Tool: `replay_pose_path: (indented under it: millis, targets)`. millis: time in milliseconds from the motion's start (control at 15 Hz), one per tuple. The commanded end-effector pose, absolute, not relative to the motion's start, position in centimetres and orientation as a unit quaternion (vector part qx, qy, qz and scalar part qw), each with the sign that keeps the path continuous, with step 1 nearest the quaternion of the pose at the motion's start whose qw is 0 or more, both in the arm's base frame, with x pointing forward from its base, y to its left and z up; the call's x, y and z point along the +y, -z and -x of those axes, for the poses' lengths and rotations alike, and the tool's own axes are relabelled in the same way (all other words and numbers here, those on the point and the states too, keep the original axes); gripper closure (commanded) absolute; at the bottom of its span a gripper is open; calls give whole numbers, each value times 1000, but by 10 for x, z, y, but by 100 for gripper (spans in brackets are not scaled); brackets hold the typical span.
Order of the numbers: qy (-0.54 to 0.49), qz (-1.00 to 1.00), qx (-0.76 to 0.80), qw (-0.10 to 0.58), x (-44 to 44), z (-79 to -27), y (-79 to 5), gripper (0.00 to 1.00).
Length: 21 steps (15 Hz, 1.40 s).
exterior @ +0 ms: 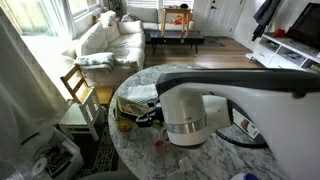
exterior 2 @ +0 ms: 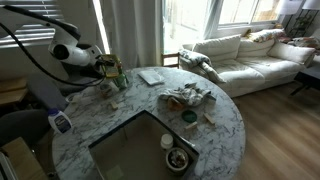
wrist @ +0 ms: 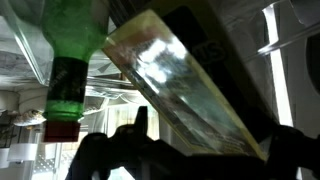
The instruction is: Put the yellow book in the clear container on the left
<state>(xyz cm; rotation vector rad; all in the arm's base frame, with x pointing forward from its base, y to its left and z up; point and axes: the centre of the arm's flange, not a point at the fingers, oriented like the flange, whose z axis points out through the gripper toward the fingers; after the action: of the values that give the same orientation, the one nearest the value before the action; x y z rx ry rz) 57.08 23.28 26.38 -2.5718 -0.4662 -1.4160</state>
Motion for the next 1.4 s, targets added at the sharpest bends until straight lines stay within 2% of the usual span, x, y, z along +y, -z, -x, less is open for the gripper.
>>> replay_pose_path:
  millis: [0, 467, 800, 1267, 1333]
  targets:
    - [455, 874, -138, 101, 231, -562, -292, 0]
    - [468, 867, -144, 96, 232, -568, -297, 0]
    - [447, 869, -137, 161, 245, -579, -325, 0]
    - [380, 902, -51, 198, 256, -605, -336, 0]
    - [404, 892, -77, 189, 248, -586, -324, 0]
